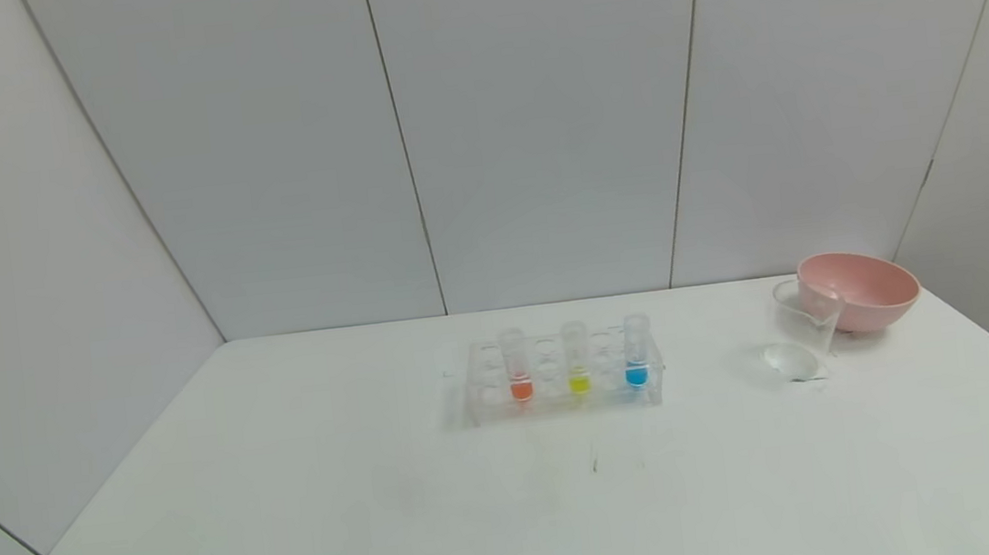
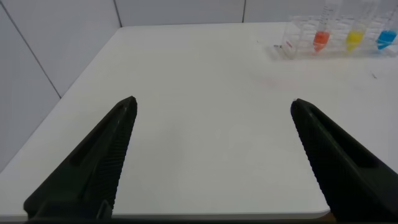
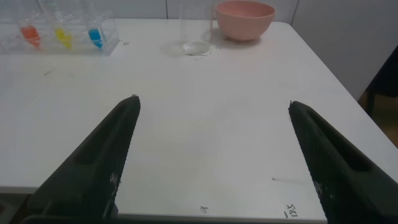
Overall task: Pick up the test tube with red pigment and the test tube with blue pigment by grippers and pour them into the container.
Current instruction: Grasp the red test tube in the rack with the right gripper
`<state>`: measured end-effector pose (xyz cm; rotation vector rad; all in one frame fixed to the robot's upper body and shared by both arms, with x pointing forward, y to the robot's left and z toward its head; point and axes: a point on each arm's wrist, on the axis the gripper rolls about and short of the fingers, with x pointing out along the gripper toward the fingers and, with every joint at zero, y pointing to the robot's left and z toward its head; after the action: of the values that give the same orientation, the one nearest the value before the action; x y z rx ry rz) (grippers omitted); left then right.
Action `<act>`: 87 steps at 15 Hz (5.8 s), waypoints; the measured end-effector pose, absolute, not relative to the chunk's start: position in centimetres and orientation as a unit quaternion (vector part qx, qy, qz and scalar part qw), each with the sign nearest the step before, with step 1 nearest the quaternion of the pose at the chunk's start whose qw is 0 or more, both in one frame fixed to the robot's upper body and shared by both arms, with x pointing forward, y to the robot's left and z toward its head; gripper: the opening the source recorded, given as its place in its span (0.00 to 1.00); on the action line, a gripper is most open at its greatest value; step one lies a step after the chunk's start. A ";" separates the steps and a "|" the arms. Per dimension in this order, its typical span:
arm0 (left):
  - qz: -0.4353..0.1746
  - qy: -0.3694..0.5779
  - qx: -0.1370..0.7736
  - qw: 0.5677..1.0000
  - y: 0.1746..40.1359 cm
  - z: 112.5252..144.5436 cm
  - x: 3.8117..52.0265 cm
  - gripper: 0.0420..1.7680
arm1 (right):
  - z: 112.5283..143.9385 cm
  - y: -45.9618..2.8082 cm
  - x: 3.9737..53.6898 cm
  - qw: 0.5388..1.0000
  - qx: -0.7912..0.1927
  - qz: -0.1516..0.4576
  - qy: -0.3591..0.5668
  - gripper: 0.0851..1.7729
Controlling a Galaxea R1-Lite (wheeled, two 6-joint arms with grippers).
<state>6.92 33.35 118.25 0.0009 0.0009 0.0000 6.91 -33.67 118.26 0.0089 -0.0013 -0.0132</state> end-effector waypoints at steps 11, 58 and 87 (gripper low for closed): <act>0.000 0.000 0.000 1.000 33.4 118.3 6.9 1.00 | 124.8 -33.7 7.0 1.000 0.003 -0.004 -0.016 0.96; 0.000 0.000 0.000 1.000 33.4 118.3 6.9 1.00 | 119.4 2.2 38.9 0.988 -0.012 0.128 0.092 0.96; 0.000 0.000 0.000 1.000 33.4 118.3 6.9 1.00 | 118.4 2.6 43.8 0.991 -0.007 0.110 0.079 0.24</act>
<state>6.92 33.35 118.25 0.0000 0.0009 0.0000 43.82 2.60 118.36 -0.0142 0.1593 0.2212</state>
